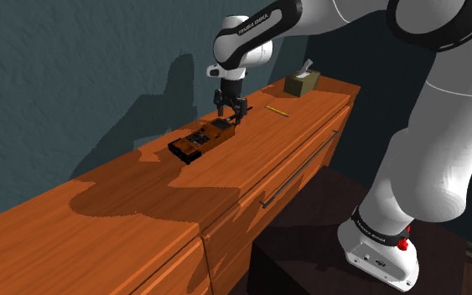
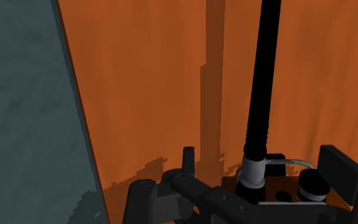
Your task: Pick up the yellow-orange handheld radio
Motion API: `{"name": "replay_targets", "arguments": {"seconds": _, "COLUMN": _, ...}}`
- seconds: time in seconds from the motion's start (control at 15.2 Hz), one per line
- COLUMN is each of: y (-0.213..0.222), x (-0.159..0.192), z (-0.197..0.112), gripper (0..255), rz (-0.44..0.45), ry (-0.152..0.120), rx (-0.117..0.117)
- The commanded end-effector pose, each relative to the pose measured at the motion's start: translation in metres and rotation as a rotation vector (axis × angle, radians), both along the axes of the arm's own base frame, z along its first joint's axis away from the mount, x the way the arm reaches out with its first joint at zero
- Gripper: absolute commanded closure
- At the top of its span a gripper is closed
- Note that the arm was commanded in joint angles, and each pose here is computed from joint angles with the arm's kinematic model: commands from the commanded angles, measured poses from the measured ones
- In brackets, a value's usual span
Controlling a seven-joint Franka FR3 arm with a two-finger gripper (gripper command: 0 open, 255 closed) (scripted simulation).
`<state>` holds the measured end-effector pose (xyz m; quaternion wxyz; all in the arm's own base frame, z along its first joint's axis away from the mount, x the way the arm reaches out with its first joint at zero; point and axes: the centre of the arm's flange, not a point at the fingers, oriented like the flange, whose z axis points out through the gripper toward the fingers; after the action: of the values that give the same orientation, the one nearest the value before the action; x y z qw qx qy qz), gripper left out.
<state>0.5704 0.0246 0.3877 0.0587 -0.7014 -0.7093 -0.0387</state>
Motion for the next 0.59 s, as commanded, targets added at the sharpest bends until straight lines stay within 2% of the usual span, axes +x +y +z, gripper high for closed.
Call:
{"name": "replay_targets", "arguments": {"seconds": 0.0, "y": 0.0006, "x": 0.0004, "z": -0.0102, "gripper": 0, "rz": 0.001, "ry": 0.000, "rx": 0.000}}
{"name": "replay_targets", "arguments": {"seconds": 0.2, "y": 0.0006, "x": 0.0004, "z": -0.0186, "gripper": 0, "rz": 0.001, "ry": 0.000, "rx": 0.000}}
{"name": "replay_targets", "arguments": {"seconds": 0.26, "y": 0.0008, "x": 0.0000, "z": -0.0187, "gripper": 255, "rz": 0.001, "ry": 0.000, "rx": 0.000}}
{"name": "replay_targets", "arguments": {"seconds": 0.53, "y": 0.0014, "x": 0.0002, "z": -0.0178, "gripper": 255, "rz": 0.001, "ry": -0.001, "rx": 0.000}}
